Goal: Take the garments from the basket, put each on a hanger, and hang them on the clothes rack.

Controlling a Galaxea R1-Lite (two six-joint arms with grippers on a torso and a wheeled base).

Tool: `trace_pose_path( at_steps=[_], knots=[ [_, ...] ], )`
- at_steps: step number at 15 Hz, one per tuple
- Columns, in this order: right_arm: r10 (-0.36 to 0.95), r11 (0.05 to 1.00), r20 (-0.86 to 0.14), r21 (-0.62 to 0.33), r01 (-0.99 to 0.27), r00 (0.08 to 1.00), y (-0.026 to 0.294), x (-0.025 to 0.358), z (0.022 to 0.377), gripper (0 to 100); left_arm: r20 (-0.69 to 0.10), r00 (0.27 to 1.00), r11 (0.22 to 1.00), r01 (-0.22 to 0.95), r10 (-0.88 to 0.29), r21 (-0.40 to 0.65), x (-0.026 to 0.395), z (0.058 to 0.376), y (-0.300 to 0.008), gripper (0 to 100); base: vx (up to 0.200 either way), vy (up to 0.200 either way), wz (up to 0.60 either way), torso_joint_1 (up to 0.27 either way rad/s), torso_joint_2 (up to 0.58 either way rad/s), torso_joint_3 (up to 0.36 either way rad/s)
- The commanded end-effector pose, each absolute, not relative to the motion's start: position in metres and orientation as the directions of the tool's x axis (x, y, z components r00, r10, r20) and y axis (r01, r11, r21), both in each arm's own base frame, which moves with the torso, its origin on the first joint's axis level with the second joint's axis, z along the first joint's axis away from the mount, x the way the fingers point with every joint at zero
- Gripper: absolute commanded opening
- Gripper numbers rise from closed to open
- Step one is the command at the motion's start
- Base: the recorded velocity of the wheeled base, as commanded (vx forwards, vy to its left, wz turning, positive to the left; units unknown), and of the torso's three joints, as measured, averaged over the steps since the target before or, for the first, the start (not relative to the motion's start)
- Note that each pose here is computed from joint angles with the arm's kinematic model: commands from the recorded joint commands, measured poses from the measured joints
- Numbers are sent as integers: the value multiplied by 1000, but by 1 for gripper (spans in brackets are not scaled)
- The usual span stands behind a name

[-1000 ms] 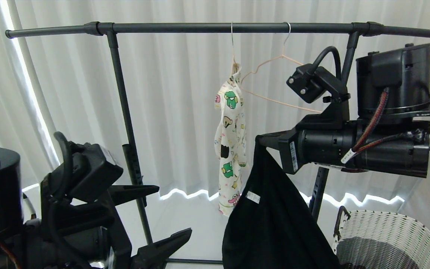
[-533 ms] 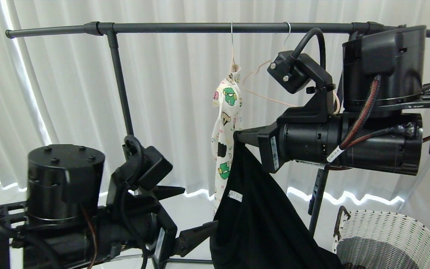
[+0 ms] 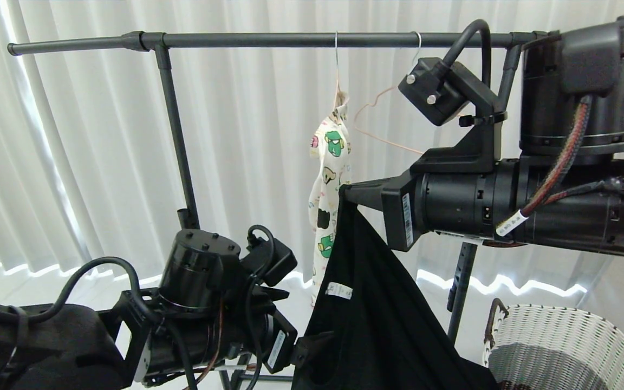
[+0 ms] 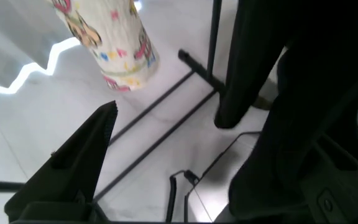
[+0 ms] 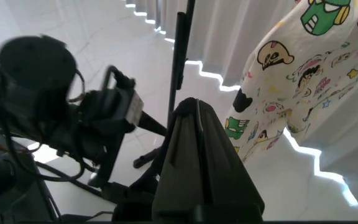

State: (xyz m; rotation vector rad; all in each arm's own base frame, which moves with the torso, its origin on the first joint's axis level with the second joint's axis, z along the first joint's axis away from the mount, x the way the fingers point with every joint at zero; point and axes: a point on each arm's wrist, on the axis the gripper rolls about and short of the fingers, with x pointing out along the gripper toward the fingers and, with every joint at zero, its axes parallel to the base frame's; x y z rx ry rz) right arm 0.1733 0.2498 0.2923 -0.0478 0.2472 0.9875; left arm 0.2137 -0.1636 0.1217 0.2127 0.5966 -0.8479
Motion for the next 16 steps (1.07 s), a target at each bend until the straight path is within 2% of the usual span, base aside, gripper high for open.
trace_pose_path(
  at_steps=[1,3,4,6,8,9,10,11,12,14,16],
  knots=[
    [823,551,-213,74,-831,527,246,170,297,0,-598,497,654,754,-629,-60,216,113,-165,100,0,0,0,0,0,0],
    [823,551,-211,74,-831,527,245,170,297,0,-594,498,652,755,-631,-60,216,114,-165,100,0,0,0,0,0,0],
    [823,551,-211,74,-831,527,245,170,297,0,-588,502,652,756,-634,-57,216,114,-165,0,0,0,0,0,0,0],
    [819,556,-213,73,-828,532,245,170,297,0,-581,511,655,754,-634,-51,217,115,-166,0,0,0,0,0,0,0],
    [812,564,-228,74,-823,537,243,171,293,0,-588,565,701,713,-579,-5,215,112,-162,0,0,0,0,0,0,0],
    [808,568,-238,74,-820,539,242,171,289,0,-553,615,727,687,-562,26,215,115,-161,0,0,0,0,0,0,0],
    [808,568,-238,74,-820,539,242,171,289,0,-551,618,728,685,-560,28,215,115,-161,0,0,0,0,0,0,0],
    [792,591,-240,69,-804,561,241,173,288,0,-425,728,778,623,-538,83,223,127,-157,0,0,0,0,0,0,0],
    [782,605,-237,66,-794,576,239,175,288,0,-375,785,811,571,-493,127,227,135,-150,0,0,0,0,0,0,0],
    [764,631,-224,63,-774,605,234,179,292,0,-321,834,845,513,-449,153,229,154,-133,0,0,0,0,0,0,0],
    [751,651,-197,63,-756,630,222,180,300,0,-308,850,861,486,-427,148,222,182,-117,0,0,0,0,0,0,0]
  ],
)
